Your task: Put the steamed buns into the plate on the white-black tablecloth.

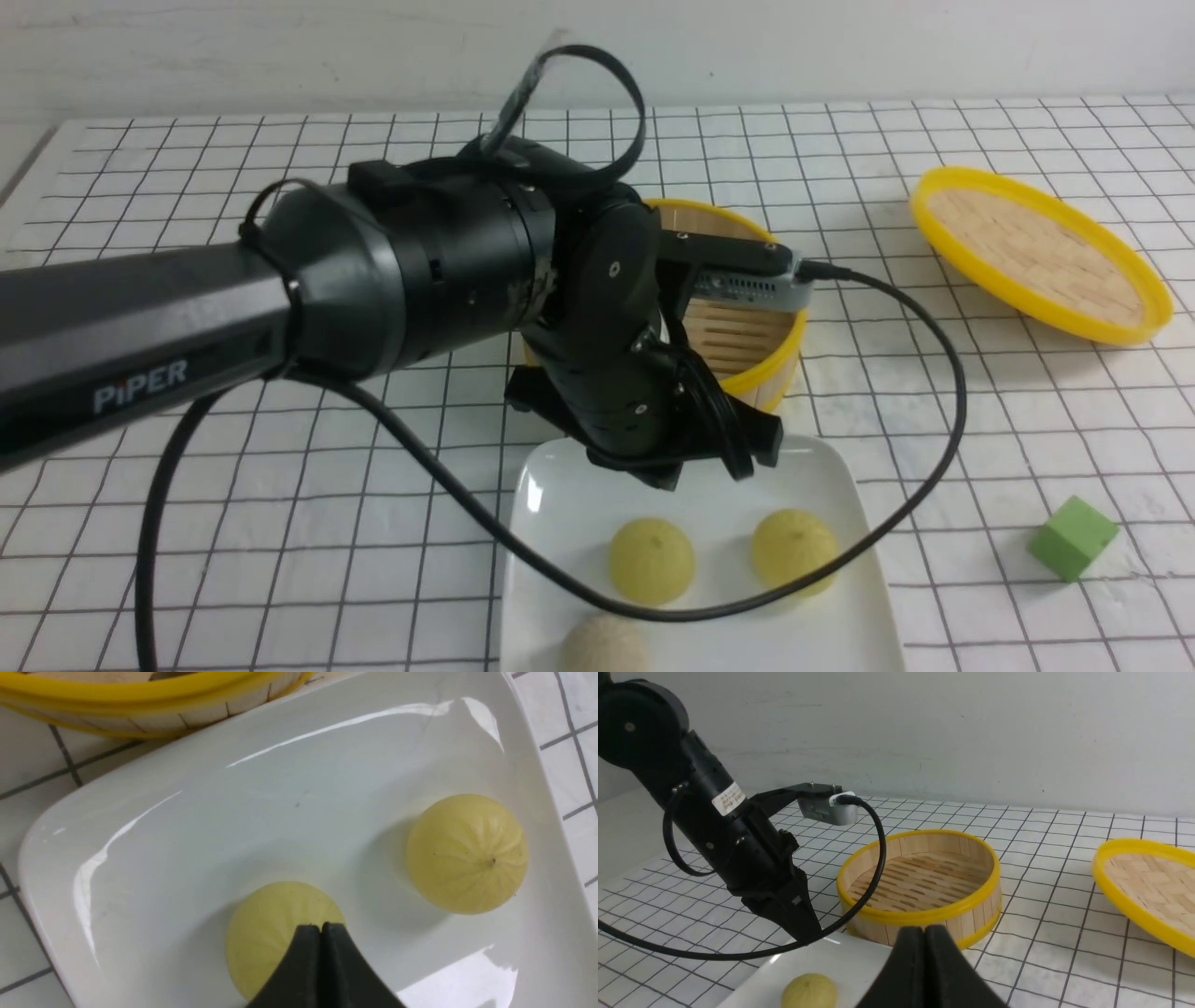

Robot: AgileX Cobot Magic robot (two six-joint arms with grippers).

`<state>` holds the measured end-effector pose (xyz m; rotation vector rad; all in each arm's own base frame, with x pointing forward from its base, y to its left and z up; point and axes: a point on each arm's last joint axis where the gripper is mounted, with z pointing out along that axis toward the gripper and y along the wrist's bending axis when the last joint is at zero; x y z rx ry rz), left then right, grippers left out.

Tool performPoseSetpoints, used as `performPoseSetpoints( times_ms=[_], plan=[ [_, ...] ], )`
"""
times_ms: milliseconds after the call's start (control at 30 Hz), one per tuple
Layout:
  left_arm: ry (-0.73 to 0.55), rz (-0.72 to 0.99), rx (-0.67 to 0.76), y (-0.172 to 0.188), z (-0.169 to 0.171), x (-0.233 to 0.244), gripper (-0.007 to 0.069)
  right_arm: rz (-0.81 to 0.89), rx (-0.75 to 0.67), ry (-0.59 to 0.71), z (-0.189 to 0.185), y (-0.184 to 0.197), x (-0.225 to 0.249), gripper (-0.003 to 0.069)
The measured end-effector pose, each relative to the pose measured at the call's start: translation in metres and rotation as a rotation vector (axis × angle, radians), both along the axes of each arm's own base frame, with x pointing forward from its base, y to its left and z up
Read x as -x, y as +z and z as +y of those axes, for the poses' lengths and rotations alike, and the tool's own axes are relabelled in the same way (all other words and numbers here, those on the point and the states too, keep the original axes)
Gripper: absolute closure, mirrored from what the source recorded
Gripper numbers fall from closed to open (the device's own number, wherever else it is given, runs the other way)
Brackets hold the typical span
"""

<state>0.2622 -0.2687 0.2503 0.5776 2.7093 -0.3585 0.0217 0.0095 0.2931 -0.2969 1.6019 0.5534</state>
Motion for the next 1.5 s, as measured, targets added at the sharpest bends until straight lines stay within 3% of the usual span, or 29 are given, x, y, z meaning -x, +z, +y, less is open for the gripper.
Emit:
performPoseSetpoints(
  times_ms=[767,967,1200,1233,1500],
  plan=[
    [-0.015,-0.005,-0.058,-0.001,0.004,0.0,0.0622,0.011,0.004,0.001,0.002,-0.007,-0.003,0.067],
    [-0.021,0.0,-0.089,-0.001,0.008,0.001,0.062,0.1,0.051,-0.145,0.003,-0.045,-0.014,0.0665],
    [-0.022,-0.1,-0.025,0.044,0.022,0.013,0.0615,0.226,0.112,-0.378,-0.004,-0.093,-0.025,0.0659],
    [-0.024,-0.148,-0.006,0.063,0.031,0.019,0.0613,0.258,0.13,-0.429,-0.007,-0.105,-0.027,0.0659],
    [-0.012,-0.321,0.009,0.13,0.078,0.054,0.0613,0.275,0.126,-0.527,-0.011,-0.121,-0.03,0.0655]
  ],
)
